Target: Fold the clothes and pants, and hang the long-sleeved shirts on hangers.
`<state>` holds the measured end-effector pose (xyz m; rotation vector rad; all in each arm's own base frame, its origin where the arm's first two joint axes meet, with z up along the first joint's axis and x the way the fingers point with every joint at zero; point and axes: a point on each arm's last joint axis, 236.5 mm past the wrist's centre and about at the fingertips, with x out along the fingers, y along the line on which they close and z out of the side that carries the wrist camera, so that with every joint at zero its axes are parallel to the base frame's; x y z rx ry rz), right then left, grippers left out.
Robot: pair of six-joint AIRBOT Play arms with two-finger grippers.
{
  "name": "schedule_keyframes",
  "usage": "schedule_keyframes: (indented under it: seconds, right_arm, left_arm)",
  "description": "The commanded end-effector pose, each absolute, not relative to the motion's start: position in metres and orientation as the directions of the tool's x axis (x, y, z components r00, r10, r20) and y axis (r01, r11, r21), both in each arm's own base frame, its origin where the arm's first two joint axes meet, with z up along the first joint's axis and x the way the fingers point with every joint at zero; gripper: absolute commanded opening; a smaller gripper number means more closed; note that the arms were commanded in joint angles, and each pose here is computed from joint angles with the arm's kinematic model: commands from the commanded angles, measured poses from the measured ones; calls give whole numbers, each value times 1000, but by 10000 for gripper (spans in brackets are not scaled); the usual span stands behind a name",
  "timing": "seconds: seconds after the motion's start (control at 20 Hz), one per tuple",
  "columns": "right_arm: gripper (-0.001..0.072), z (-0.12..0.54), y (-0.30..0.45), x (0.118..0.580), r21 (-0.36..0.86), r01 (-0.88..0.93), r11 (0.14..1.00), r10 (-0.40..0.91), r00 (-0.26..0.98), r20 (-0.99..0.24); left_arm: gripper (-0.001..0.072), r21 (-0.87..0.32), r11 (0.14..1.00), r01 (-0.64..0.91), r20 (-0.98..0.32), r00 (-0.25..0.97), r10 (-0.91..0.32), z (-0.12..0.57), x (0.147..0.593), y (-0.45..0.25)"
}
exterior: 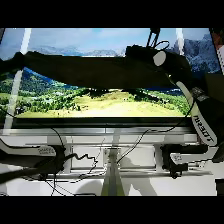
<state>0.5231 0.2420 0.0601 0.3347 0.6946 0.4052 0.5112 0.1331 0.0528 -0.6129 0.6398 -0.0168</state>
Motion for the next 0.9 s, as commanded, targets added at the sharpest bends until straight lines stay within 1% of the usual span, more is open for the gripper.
schedule_keyframes:
  seconds: [0.0,0.05,0.15,0.3,0.4,0.55,0.65,0.7,0.75,0.85]
  right_arm:
    - [29,58,298,513,467,-297,833,537,636,-554]
    - [30,55,315,510,472,-319,822,559,610,-561]
    - [29,47,356,501,524,-333,784,615,538,-577]
    - [29,24,417,482,591,-329,737,674,431,-600]
    - [29,9,461,460,649,-317,692,721,350,-598]
    - [29,-4,522,409,709,-334,621,782,214,-585]
    - [30,-8,543,377,703,-375,604,788,151,-597]
    - [30,-10,546,368,696,-393,602,786,133,-604]
    - [31,-10,546,365,680,-416,605,778,127,-615]
    - [31,-11,531,376,623,-461,631,745,139,-652]
  left_arm:
    - [18,-496,866,55,-478,816,-326,140,484,79]
    - [18,-480,871,106,-458,816,-352,163,472,64]
    - [18,-443,877,188,-424,818,-389,203,447,39]
    - [18,-374,893,249,-359,849,-387,251,420,19]
    - [18,-351,896,271,-330,860,-390,267,411,11]
    - [18,-346,895,283,-325,858,-397,271,409,6]
    - [18,-354,889,290,-329,851,-409,268,411,2]
    - [18,-363,883,298,-330,845,-421,265,413,-2]
    - [18,-369,878,307,-336,836,-433,262,415,-6]
    - [18,-390,857,337,-353,805,-477,250,421,-23]
